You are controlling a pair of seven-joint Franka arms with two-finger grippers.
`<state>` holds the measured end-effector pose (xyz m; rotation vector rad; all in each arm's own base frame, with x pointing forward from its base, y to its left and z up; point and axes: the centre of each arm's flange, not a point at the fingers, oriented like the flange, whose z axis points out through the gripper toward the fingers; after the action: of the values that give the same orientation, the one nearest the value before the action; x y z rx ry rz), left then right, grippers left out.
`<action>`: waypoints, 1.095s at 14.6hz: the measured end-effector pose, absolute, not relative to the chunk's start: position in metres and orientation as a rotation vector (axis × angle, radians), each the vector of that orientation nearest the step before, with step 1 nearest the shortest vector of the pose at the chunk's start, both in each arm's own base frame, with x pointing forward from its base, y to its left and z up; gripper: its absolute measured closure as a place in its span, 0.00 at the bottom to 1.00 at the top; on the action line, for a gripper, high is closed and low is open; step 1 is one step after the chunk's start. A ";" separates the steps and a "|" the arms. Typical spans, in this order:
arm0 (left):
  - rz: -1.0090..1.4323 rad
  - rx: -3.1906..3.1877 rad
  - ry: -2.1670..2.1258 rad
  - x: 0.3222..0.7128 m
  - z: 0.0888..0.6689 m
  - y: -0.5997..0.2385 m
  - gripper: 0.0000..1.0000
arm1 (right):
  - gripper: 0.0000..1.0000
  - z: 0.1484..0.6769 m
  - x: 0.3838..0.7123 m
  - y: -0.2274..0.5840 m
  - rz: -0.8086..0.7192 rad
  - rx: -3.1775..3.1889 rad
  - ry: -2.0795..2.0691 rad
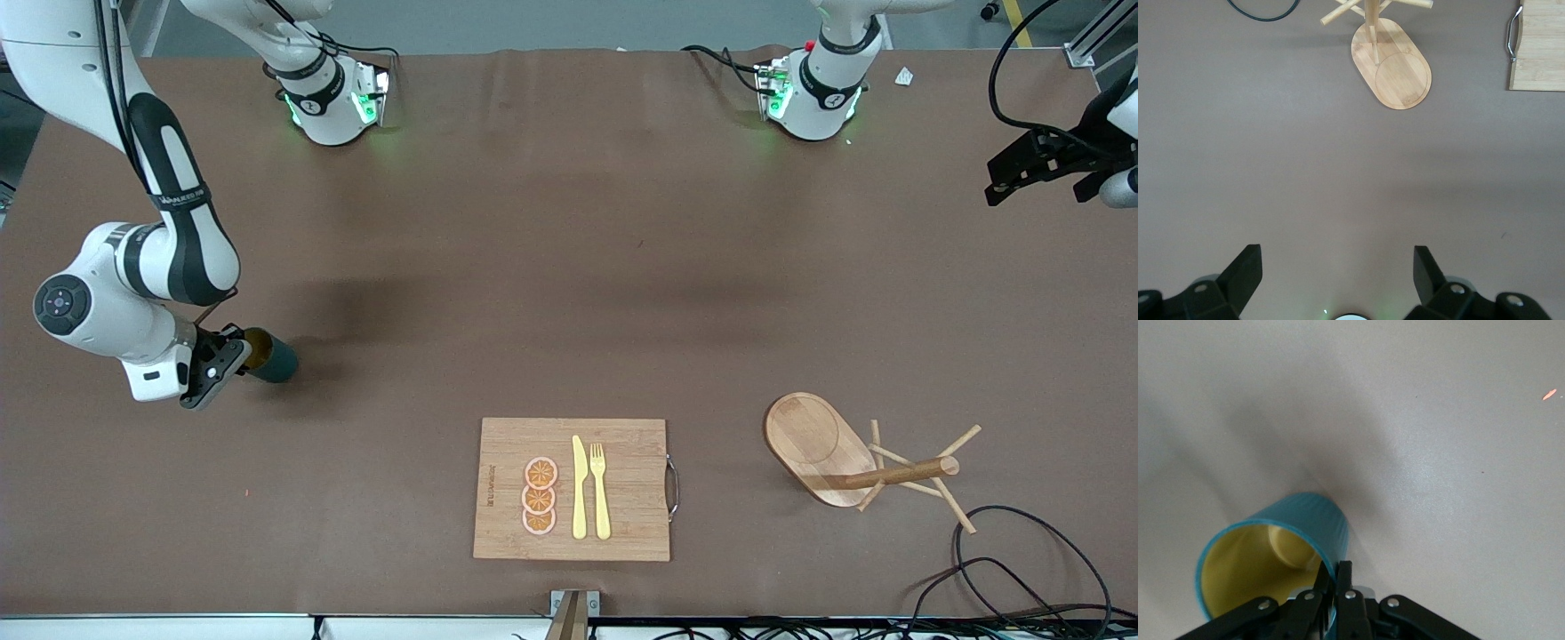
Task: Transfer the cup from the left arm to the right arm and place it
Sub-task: 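Carry the teal mug with the right gripper away from the cutting board, then set the mug upright on the table and open the right gripper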
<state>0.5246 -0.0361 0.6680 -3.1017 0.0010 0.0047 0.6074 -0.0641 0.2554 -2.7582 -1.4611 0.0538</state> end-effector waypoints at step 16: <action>0.005 -3.102 -0.004 0.525 0.668 -0.035 0.00 | 0.00 0.457 0.605 -0.066 0.274 -2.997 -0.523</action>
<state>0.5245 -0.0345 0.6681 -3.1017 -0.0038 0.0046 0.6048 -0.0658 0.4570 -2.9969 -0.5225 0.2743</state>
